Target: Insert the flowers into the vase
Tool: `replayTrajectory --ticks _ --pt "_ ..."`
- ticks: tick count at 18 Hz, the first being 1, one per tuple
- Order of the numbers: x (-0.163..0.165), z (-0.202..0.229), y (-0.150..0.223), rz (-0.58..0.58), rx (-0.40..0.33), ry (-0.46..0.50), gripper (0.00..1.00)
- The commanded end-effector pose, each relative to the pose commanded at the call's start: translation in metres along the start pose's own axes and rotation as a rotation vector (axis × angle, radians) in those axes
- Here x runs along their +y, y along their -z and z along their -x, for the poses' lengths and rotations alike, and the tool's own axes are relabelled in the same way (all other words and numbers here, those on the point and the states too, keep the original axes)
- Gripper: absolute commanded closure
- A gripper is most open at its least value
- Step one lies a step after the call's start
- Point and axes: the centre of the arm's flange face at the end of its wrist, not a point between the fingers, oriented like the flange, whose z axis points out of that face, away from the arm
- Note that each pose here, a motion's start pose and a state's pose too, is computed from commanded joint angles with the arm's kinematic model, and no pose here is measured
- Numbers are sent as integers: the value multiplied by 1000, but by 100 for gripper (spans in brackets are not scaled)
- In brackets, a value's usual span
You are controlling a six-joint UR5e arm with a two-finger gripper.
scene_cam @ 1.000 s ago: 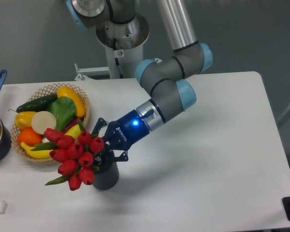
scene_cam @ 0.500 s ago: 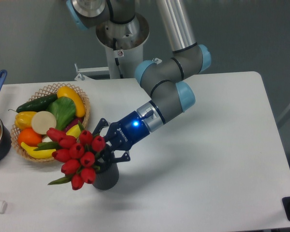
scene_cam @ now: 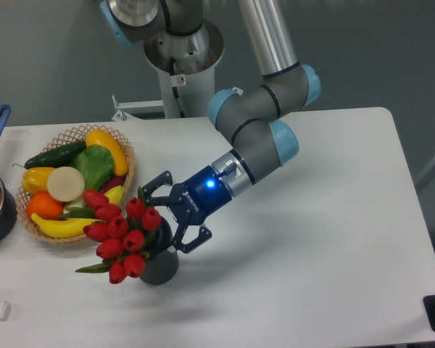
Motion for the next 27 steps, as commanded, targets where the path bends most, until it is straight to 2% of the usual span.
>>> replayTrajectory --ticks 3,5,9,14,20,24,27 --pt "-9 2 7 27 -25 -33 0" --pt "-23 -2 21 100 -77 -85 0" --pt "-41 -21 29 185 -123 -129 0" --pt "-68 -29 54 393 -264 -198 0" --pt "-89 -3 147 579 -519 -204 0" --pt "-131 -10 219 680 -716 -230 0" --pt "-152 -22 249 766 -784 -206 0"
